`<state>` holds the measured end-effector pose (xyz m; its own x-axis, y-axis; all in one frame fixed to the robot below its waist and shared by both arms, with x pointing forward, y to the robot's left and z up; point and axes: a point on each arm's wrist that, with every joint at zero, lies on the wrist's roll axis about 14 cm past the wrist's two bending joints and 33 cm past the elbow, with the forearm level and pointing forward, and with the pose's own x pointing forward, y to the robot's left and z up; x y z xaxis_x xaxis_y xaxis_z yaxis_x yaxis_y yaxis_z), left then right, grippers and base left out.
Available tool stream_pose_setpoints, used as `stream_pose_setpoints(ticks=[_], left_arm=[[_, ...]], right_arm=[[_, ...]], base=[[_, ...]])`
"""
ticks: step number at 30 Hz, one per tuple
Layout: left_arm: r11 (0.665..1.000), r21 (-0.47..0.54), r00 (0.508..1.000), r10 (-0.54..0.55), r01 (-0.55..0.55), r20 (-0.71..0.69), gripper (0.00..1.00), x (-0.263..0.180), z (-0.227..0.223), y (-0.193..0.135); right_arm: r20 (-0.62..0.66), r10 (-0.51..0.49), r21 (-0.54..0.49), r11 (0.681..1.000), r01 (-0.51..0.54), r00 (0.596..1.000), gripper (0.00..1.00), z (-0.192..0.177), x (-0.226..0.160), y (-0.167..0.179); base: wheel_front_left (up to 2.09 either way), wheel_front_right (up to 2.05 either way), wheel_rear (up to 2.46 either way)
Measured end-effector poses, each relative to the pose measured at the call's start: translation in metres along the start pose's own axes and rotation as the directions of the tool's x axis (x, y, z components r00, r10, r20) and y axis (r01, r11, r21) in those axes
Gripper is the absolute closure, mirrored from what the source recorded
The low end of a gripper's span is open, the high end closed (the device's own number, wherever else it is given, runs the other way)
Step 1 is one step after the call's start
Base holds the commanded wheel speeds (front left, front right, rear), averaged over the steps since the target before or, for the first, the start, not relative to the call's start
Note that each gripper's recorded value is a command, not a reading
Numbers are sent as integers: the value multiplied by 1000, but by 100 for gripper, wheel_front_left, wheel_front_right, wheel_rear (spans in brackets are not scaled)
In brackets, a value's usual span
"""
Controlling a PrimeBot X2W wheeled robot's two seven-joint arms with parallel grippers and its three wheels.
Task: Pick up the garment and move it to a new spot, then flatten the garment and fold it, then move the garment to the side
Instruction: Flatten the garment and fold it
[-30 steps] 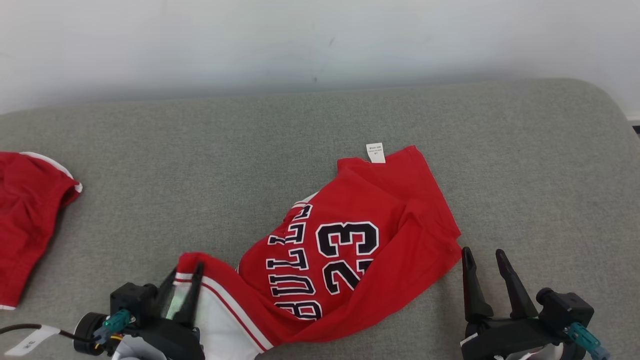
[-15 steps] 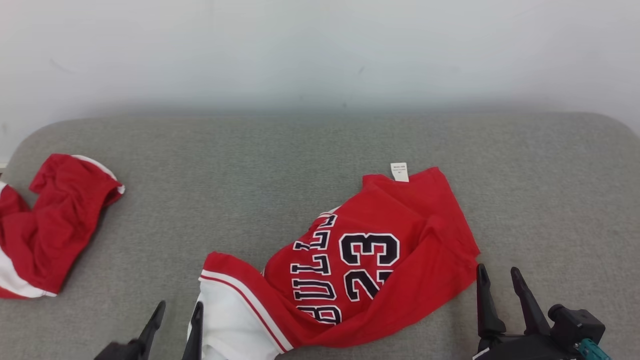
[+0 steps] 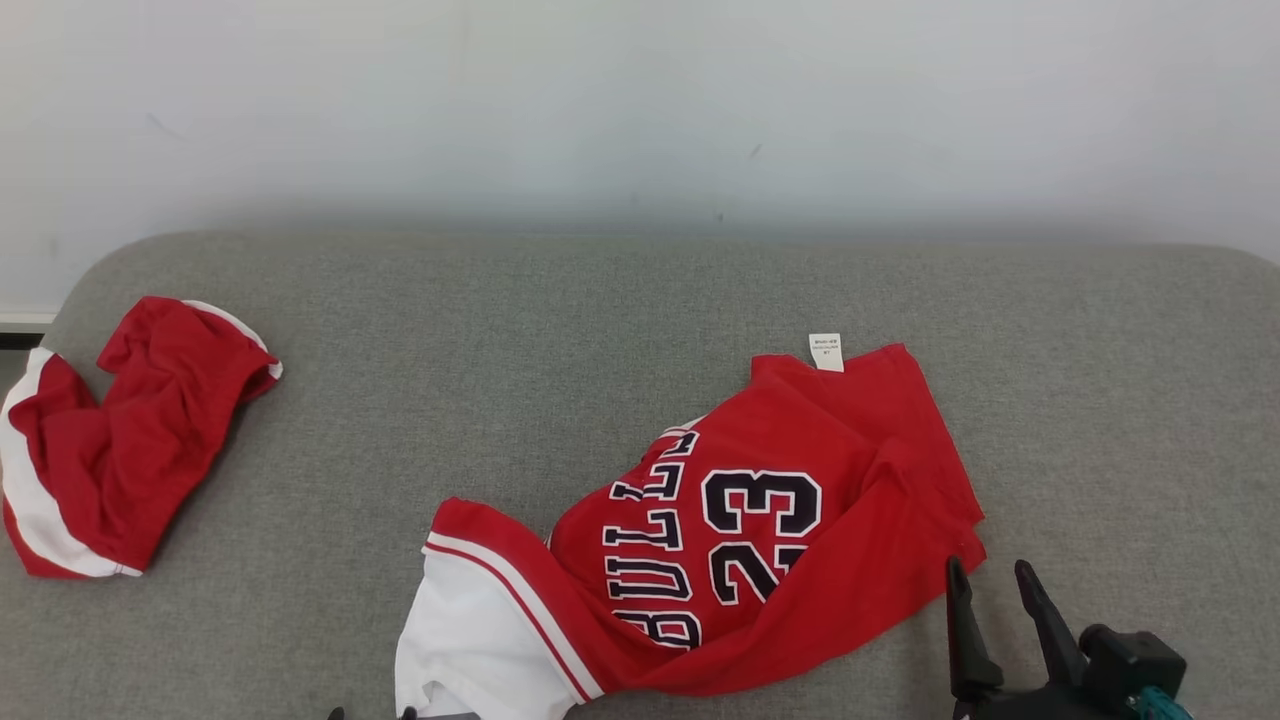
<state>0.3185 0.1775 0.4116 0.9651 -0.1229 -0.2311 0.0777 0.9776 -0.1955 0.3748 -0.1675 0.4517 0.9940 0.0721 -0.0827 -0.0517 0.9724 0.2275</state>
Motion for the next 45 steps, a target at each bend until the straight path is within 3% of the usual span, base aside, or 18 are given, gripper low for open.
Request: stream_pose_setpoints(ticks=[12, 24, 25, 26, 27, 28, 29, 35, 45], left_arm=[[1000, 10, 998, -28, 29, -53, 0, 21, -11, -4], [1000, -12, 994, -14, 12, -112, 0, 27, -28, -1], [1000, -14, 992, -17, 15, -123, 0, 27, -31, -2], [1000, -17, 992, -17, 15, -128, 0, 28, -32, -3], [1000, -22, 991, -17, 14, -131, 0, 29, -33, -3], [999, -36, 991, -12, 7, -136, 75, 31, -34, -3], [999, -48, 990, -10, 3, -138, 100, 33, -35, -4], [997, -72, 990, -46, 37, -130, 100, 40, -31, -14], [997, -78, 997, -16, 11, -71, 100, 13, -19, -2]], right_arm=[[-65, 3, -105, 994, -9, 998, 0, -9, 31, -9], [-186, -25, -130, 991, 0, 982, 0, -41, 40, -19], [-192, -25, -129, 992, 0, 981, 20, -43, 41, -19], [-200, -25, -128, 992, 0, 979, 59, -44, 42, -19], [-202, -24, -127, 992, -2, 979, 91, -44, 45, -18], [-202, -23, -127, 992, -3, 979, 100, -44, 47, -17], [-202, -22, -126, 992, -4, 979, 100, -44, 49, -17], [-161, -22, -122, 992, 2, 987, 100, -31, 54, -17], [-94, -61, -53, 997, 56, 994, 100, -23, 17, -26]], base=[[0, 0, 0], [0, 0, 0], [0, 0, 0], [0, 0, 0], [0, 0, 0], [0, 0, 0], [0, 0, 0], [0, 0, 0], [0, 0, 0]])
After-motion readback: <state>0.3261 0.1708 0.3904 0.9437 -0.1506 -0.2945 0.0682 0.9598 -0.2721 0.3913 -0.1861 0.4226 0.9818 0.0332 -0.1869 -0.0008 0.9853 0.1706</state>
